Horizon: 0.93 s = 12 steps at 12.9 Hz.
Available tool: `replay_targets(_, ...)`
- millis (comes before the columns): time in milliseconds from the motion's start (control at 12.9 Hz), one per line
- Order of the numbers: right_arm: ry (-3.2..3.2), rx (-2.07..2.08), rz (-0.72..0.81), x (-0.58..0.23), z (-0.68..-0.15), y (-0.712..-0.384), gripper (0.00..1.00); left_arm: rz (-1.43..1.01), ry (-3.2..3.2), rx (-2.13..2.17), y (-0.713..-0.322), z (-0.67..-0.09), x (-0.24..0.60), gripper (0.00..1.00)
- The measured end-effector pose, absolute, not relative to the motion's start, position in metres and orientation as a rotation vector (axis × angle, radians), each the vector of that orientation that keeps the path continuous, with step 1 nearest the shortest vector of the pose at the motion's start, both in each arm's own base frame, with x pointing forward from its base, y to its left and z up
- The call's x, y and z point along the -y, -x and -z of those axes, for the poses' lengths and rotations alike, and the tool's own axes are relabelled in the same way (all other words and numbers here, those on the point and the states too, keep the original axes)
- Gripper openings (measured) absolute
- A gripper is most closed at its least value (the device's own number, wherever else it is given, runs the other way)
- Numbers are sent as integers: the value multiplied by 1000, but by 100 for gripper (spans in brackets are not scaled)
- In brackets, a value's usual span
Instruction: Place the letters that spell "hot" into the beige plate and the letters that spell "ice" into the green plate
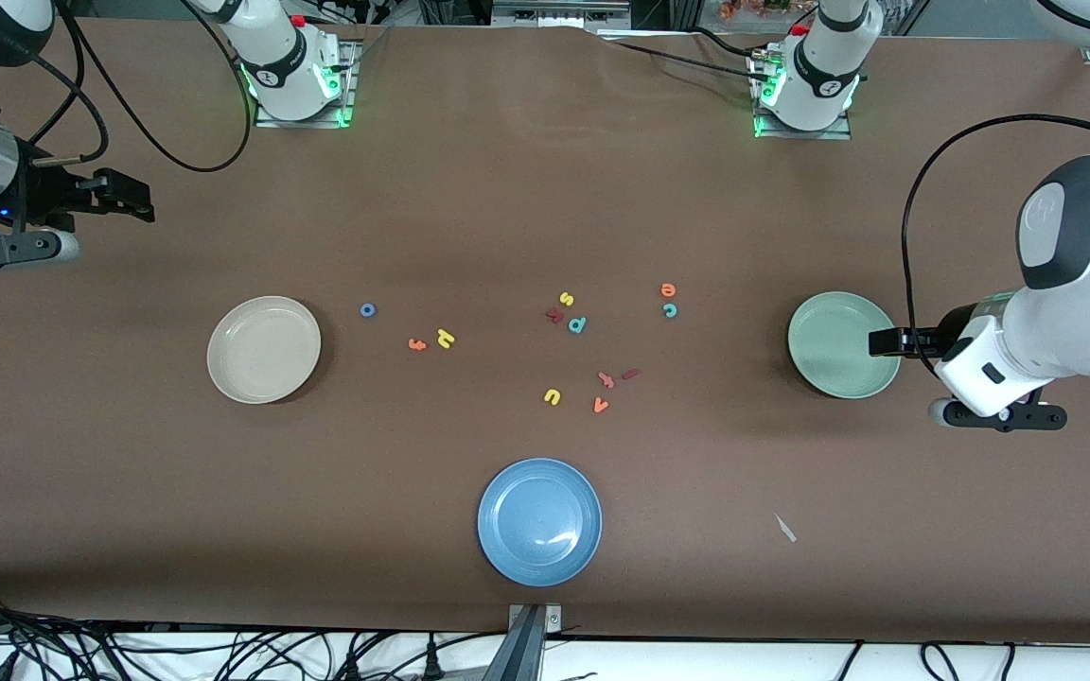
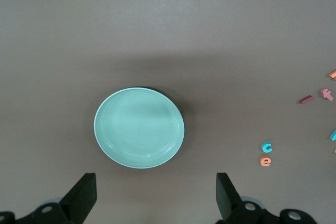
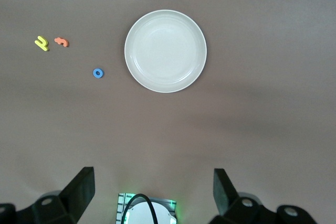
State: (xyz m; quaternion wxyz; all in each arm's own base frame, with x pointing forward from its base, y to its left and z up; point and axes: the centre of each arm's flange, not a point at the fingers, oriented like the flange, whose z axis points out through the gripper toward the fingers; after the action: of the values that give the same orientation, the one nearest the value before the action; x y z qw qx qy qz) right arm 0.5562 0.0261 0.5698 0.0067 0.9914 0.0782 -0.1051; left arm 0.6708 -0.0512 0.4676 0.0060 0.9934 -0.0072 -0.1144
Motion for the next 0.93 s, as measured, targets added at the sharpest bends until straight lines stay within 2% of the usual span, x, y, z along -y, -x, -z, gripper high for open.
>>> replay_targets(931, -3100, -243, 341, -25, -566, -556, 100, 333, -3110, 31, -673, -468, 53, 100)
